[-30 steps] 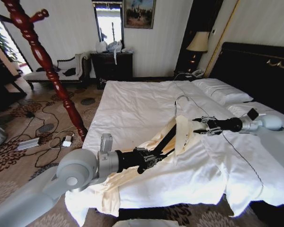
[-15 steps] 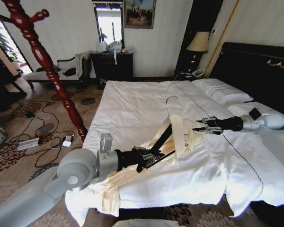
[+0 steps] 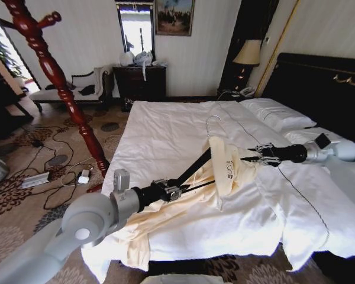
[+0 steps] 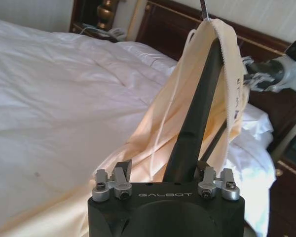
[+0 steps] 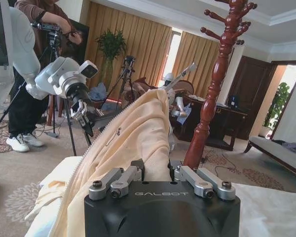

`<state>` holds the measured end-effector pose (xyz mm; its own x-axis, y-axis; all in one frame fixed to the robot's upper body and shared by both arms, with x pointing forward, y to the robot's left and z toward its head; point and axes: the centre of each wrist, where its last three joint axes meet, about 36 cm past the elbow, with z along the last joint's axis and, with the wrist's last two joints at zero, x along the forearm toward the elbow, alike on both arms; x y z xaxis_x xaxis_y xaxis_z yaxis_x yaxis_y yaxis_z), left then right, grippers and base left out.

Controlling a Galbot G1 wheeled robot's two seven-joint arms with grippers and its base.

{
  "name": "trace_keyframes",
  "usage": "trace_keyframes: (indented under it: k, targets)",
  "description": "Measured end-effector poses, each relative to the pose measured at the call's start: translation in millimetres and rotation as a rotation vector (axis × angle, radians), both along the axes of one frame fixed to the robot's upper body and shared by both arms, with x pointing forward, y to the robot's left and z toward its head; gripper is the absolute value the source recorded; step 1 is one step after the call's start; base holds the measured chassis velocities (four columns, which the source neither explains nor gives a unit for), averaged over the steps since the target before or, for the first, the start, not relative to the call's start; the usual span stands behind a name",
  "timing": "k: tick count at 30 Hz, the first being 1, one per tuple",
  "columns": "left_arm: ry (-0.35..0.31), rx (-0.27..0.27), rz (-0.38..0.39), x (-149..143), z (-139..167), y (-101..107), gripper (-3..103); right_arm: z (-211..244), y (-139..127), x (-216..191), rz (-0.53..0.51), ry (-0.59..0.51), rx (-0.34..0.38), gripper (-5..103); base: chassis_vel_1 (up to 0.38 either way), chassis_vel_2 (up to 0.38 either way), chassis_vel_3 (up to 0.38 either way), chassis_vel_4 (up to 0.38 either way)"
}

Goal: Pick up the clothes from the bed and hang them on the clothes hanger.

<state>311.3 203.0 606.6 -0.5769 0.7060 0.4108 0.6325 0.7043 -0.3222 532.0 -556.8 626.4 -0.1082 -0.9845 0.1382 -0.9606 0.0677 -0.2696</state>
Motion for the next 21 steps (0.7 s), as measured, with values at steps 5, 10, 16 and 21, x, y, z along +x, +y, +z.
trace_keyframes:
  k: [5,10,16,21]
  targets:
    - [-0.039,-0.001,0.109,4,11,11,86,2,4,3,0.006,-0.023,0.029,22,0.0,0.0,0.0,0.0]
    - [-0.083,-0.05,0.207,10,28,24,98,3,6,2,0.008,-0.032,0.035,22,0.0,0.0,0.0,0.0]
    - [-0.081,0.01,0.438,38,22,33,100,7,14,2,0.011,-0.084,0.046,22,0.0,0.0,0.0,0.0]
    - [0.017,0.129,0.578,60,-11,36,100,11,19,1,0.021,-0.1,0.051,22,0.0,0.0,0.0,0.0]
